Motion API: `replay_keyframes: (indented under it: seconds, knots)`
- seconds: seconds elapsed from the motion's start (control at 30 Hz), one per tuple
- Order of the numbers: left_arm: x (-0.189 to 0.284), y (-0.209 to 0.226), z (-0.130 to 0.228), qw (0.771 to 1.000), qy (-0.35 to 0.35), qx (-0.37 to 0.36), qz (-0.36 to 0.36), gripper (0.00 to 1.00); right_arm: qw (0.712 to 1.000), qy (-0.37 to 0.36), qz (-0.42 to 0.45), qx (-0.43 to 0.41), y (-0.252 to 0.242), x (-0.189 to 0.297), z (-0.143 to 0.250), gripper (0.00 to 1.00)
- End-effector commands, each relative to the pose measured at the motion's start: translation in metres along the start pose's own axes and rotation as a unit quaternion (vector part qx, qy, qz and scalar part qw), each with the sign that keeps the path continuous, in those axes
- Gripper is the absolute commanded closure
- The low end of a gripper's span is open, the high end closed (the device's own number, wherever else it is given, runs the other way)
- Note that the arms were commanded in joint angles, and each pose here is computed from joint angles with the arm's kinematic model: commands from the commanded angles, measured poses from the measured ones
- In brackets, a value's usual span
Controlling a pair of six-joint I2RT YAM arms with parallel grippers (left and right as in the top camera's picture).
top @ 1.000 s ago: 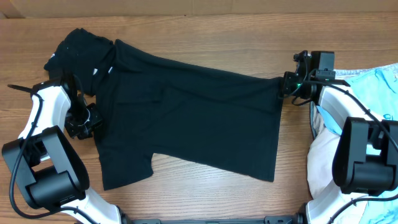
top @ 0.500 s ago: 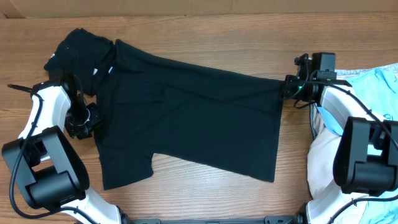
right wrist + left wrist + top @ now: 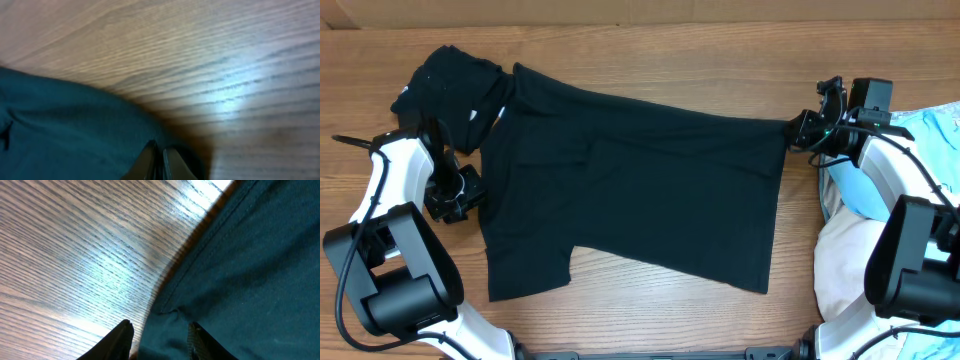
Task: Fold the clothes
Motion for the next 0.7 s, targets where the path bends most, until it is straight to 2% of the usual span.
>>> replay_keyframes:
  seconds: [0.0,0.17,0.2,0.23,0.27,0.3,0.33,0.4,0.5,0.67]
  knots:
    - [0.001,-0.003,-0.005,1.0,-0.006,-0.015,0.003,0.6,0.999,-0.028,0.024,0.009,0.004,0.013,-0.012,0.91]
    - [0.001,-0.003,-0.005,1.0,-0.006,-0.015,0.003,0.6,0.999,-0.02,0.039,0.003,0.001,0.013,-0.008,0.88]
    - [0.001,-0.003,-0.005,1.0,-0.006,-0.015,0.003,0.6,0.999,-0.019,0.044,0.002,0.0,0.013,-0.008,0.83]
    - [0.001,-0.003,-0.005,1.0,-0.006,-0.015,0.003,0.6,0.999,-0.018,0.048,0.001,-0.001,0.013,-0.007,0.69]
    - [0.001,-0.003,-0.005,1.0,-0.006,-0.015,0.003,0.6,0.999,-0.014,0.051,-0.001,-0.002,0.013,-0.006,0.44]
    - [0.001,-0.003,-0.005,1.0,-0.006,-0.015,0.003,0.6,0.999,-0.008,0.052,-0.004,-0.002,0.013,-0.004,0.32]
    - [0.001,-0.003,-0.005,1.0,-0.006,-0.015,0.003,0.6,0.999,-0.001,0.054,-0.007,-0.003,0.013,-0.002,0.29]
    - [0.001,-0.003,-0.005,1.0,-0.007,-0.015,0.003,0.58,0.998,0.024,0.059,-0.017,-0.004,0.013,0.007,0.29]
    - [0.001,-0.004,-0.006,1.0,-0.009,-0.015,0.005,0.57,0.995,0.066,0.063,-0.029,-0.002,0.011,0.022,0.47]
    - [0.001,-0.004,-0.007,1.0,-0.013,-0.015,0.006,0.57,0.991,0.115,0.063,-0.034,0.004,0.0,0.048,0.5]
Point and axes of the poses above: each gripper's point midway between its finger pads, its own x axis back along the fingers, its own y axis along the line the jaws close on, z = x × y, the point moved 9 cm from there along x, back along the fingers, and after that the axes turned 8 degrees about -x, right-handed, at the moved point
